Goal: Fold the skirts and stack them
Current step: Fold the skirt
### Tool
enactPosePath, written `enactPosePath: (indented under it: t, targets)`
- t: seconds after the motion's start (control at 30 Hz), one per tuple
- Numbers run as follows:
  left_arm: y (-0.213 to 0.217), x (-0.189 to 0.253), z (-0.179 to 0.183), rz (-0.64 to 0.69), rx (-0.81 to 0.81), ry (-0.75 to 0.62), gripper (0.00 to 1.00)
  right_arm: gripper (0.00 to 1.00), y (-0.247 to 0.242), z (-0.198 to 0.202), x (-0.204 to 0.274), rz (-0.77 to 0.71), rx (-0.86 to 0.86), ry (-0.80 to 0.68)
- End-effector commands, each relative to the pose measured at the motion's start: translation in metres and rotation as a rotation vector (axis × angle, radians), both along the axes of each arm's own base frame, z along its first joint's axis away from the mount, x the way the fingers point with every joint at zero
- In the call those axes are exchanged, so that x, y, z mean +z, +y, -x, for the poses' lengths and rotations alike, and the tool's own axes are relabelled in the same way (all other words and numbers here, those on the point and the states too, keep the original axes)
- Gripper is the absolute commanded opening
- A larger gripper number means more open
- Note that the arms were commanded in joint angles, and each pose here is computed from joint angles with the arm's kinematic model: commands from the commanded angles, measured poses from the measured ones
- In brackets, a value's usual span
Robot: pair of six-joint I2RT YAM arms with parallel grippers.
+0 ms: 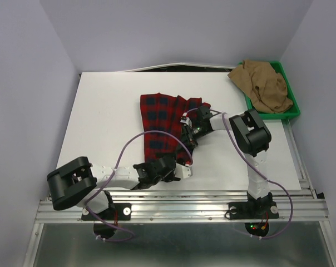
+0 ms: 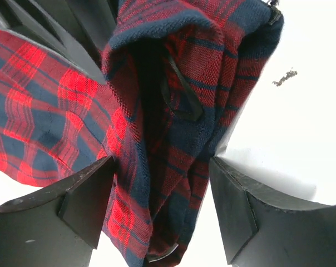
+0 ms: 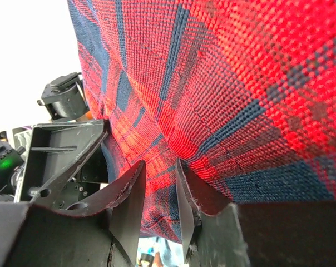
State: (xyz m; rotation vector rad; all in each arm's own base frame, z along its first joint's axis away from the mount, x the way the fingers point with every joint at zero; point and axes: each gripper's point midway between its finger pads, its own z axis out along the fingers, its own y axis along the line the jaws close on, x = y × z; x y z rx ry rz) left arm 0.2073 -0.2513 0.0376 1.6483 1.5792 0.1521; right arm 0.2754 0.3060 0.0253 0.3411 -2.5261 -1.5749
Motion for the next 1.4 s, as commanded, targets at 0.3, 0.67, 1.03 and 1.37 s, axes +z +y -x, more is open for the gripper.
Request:
enactPosePath:
  t: [0.3, 0.67, 1.03, 1.37]
  targets:
    - [-0.003, -0.018, -0.004, -0.003, 0.067, -0.172, 0.83, 0.35, -0.025, 0.018, -0.080, 0.261, -0.001, 0.029]
    - [0.006, -0.035, 0.021, -0.125, 0.044, -0.162, 0.17, 0.34, -0.029, 0.018, -0.085, 0.287, 0.013, 0.021]
    - [-0.024, -0.016, 0.074, -0.139, -0.067, 0.085, 0.00, 0.53, 0.012, -0.107, 0.067, 0.112, -0.062, -0.467]
    - [-0.044, 0.010, 0.097, -0.096, -0.108, 0.231, 0.00, 0.60, 0.043, -0.173, 0.069, 0.032, -0.085, -0.511]
